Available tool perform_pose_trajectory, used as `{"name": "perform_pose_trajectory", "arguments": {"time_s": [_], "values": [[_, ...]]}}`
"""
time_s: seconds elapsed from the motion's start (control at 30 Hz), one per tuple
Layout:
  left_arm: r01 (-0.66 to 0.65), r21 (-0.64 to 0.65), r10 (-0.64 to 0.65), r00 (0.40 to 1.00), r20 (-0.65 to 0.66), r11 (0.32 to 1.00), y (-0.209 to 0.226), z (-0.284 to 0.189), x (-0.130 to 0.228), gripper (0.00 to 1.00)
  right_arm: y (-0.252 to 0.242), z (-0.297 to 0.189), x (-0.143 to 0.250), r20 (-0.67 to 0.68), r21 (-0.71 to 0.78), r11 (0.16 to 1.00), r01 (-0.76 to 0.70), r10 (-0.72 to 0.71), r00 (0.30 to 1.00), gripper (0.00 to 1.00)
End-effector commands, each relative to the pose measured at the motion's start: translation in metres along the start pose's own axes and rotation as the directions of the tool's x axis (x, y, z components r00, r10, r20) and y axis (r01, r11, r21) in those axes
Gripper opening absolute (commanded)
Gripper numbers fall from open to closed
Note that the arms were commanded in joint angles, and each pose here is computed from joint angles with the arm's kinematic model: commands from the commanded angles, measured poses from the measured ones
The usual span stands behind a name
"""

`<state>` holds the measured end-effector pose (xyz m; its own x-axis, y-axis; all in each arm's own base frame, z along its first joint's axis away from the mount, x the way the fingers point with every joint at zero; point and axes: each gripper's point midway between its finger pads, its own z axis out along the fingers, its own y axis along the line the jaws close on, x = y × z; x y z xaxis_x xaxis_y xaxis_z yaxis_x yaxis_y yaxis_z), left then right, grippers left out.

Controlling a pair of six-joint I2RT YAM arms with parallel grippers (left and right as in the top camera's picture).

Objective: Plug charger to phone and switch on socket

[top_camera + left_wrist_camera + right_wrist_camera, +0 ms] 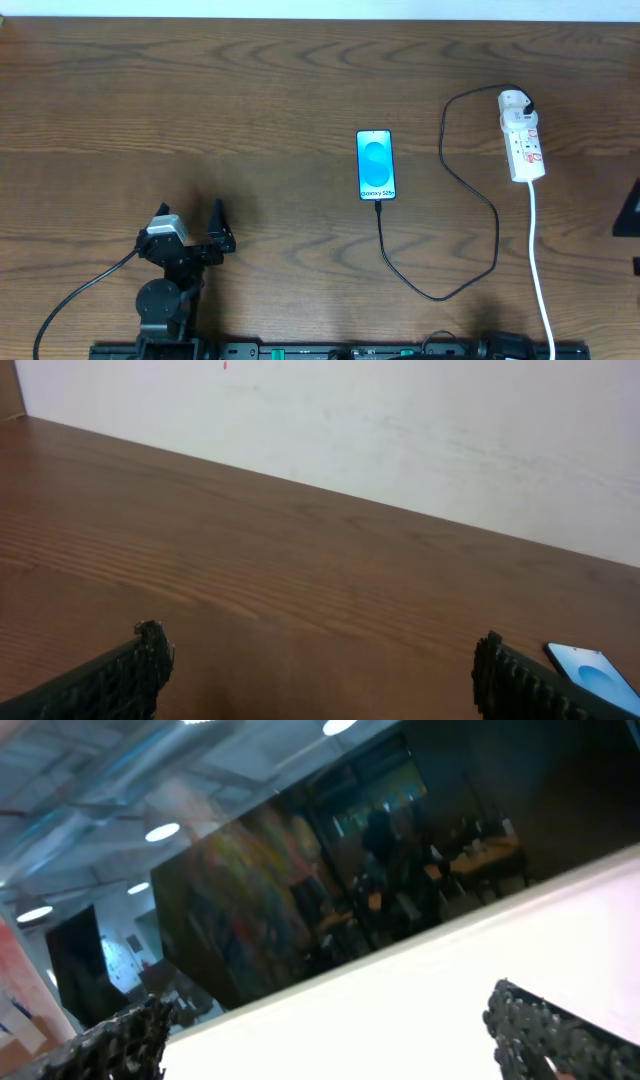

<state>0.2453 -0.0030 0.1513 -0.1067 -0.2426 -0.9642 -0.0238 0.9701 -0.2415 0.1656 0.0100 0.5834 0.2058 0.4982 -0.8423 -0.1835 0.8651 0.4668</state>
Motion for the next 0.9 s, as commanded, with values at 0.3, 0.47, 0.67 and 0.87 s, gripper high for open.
{"name": "perform_pose_trajectory", "arguments": {"time_s": [0.3,0.47,0.67,0.87], "values": [[-0.02,-0.026,0.019,0.998,-0.056,0.999,0.006,0.001,0.017,0.98,-0.068,-0.034,0.102,-0.379,0.321,0.947,-0.011,0.139,0.915,0.99],[-0.02,-0.026,0.019,0.998,-0.056,0.999,0.006,0.001,0.017,0.97,-0.1,-0.061,0.124,-0.442,0.485,0.872,0.063,0.182,0.879,0.99],[-0.02,-0.026,0.019,0.998,-0.056,0.999,0.006,0.001,0.017,0.98,-0.116,-0.082,0.142,-0.546,0.515,0.838,0.181,0.158,0.823,0.99],[-0.02,-0.026,0.019,0.998,-0.056,0.999,0.006,0.001,0.017,0.98,-0.128,-0.086,0.163,-0.664,0.433,0.841,0.323,0.055,0.746,0.99]]}}
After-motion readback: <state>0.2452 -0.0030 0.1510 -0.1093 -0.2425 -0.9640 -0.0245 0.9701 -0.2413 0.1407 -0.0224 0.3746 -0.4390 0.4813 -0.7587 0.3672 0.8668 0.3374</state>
